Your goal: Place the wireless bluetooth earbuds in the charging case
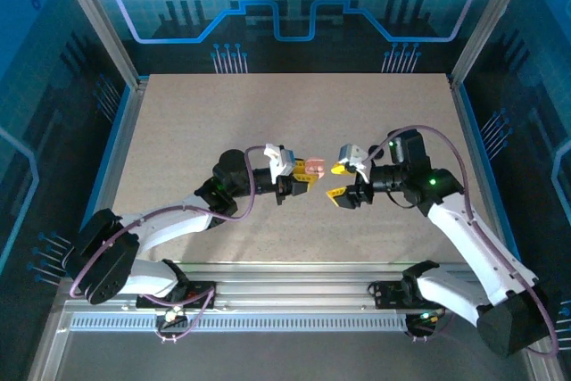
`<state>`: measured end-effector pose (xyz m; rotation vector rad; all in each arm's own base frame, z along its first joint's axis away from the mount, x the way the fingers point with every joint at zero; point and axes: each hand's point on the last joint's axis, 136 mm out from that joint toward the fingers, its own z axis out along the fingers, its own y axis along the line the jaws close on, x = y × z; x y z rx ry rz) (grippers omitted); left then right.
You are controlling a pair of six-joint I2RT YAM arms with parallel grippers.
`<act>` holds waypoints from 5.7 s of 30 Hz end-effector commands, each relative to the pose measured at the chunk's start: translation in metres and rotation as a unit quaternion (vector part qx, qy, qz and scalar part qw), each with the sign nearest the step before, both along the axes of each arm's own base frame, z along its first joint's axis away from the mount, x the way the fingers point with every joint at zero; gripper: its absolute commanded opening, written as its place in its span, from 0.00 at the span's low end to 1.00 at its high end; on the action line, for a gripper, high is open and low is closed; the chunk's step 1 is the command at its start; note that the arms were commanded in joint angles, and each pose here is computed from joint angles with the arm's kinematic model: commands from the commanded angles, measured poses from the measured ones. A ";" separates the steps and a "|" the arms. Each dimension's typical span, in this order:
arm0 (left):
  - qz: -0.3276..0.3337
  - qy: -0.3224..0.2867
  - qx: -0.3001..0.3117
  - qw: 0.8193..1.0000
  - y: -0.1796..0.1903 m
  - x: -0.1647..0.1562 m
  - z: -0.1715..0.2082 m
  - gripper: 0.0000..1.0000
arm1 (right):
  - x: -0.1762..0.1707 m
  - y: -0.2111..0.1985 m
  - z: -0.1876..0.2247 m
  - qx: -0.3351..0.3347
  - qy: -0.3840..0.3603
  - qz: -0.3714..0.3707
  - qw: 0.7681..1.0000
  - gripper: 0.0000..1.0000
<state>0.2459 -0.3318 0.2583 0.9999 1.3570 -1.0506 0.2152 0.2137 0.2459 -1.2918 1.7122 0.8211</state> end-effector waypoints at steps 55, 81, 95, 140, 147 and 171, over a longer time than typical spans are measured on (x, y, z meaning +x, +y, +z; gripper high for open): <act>-0.019 -0.051 -0.028 0.998 0.002 -0.013 0.027 0.19 | 0.024 0.017 0.030 0.014 -0.071 0.068 0.995 0.46; -0.008 -0.057 -0.026 0.998 0.005 -0.012 0.027 0.19 | 0.020 0.004 0.022 0.011 -0.030 0.030 0.999 0.52; -0.011 -0.058 -0.028 0.998 0.004 -0.013 0.029 0.19 | 0.009 0.033 0.039 0.033 -0.045 0.118 0.991 0.49; -0.012 -0.056 -0.026 0.998 0.008 -0.019 0.022 0.19 | 0.004 0.035 0.047 0.053 -0.059 0.161 0.984 0.33; -0.009 -0.054 -0.024 0.998 0.008 -0.019 0.020 0.20 | 0.004 0.034 0.044 0.046 -0.060 0.158 0.984 0.25; 0.288 0.115 0.081 0.947 0.078 0.075 -0.038 0.75 | 0.128 -0.044 -0.078 -0.121 0.166 -0.145 0.968 0.19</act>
